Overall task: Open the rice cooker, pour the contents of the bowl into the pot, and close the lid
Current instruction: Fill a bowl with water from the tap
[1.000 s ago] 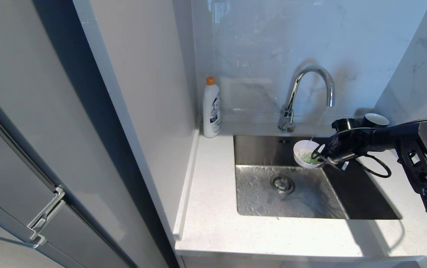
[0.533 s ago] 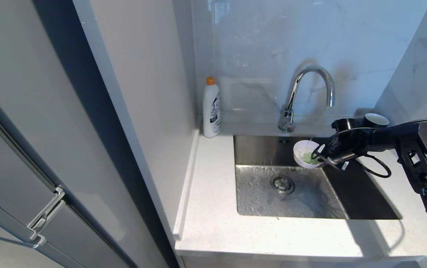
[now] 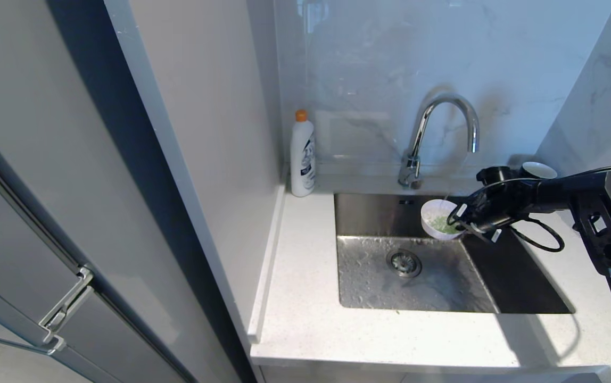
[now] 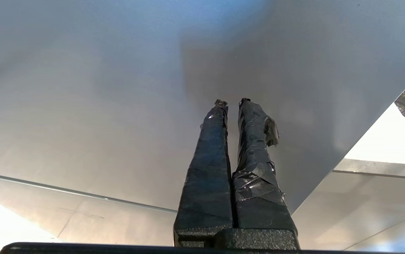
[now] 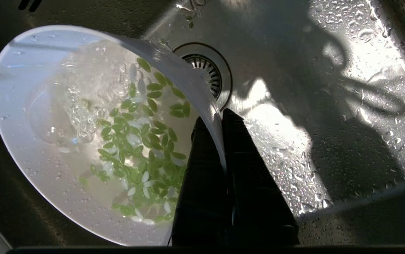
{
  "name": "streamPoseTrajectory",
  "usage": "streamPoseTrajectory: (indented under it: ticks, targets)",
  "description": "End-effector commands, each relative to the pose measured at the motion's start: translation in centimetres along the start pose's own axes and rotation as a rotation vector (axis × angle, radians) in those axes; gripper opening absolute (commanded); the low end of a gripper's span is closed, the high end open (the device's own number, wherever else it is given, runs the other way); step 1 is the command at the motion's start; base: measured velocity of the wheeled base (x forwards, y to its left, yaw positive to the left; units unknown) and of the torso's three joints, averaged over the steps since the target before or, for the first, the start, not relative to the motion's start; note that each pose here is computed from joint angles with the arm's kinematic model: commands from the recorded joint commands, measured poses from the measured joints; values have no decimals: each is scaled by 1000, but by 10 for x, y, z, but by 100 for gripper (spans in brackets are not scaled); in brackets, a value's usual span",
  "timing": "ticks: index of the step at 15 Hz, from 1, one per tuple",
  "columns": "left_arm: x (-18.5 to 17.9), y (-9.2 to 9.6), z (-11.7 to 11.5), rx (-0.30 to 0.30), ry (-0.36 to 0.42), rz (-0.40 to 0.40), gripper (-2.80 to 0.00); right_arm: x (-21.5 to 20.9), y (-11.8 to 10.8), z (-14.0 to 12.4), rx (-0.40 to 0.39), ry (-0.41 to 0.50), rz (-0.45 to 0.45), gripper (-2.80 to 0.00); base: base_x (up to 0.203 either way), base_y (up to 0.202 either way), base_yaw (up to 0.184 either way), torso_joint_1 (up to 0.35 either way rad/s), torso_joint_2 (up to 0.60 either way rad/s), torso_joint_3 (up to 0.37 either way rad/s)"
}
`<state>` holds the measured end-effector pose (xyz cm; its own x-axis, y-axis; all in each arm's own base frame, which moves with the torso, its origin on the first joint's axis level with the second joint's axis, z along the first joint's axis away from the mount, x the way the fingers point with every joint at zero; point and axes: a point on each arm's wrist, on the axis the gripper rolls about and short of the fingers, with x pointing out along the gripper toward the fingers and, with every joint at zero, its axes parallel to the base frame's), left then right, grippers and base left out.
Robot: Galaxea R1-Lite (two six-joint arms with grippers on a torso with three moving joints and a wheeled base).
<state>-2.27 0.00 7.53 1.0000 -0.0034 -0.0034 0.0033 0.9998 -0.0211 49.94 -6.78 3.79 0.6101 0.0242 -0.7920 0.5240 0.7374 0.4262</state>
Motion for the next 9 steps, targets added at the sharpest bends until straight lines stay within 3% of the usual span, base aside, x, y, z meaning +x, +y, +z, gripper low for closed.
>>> streamPoseTrajectory:
  ticks: [1,9]
  targets:
    - [0,0,0,0,3,0,-280,-8,3,2,4,-3,4,-280,0,0,0,0,0,0]
    - [0,0,0,0,3,0,-280,-14,3,7,26,-16,13,-280,0,0,0,0,0,0]
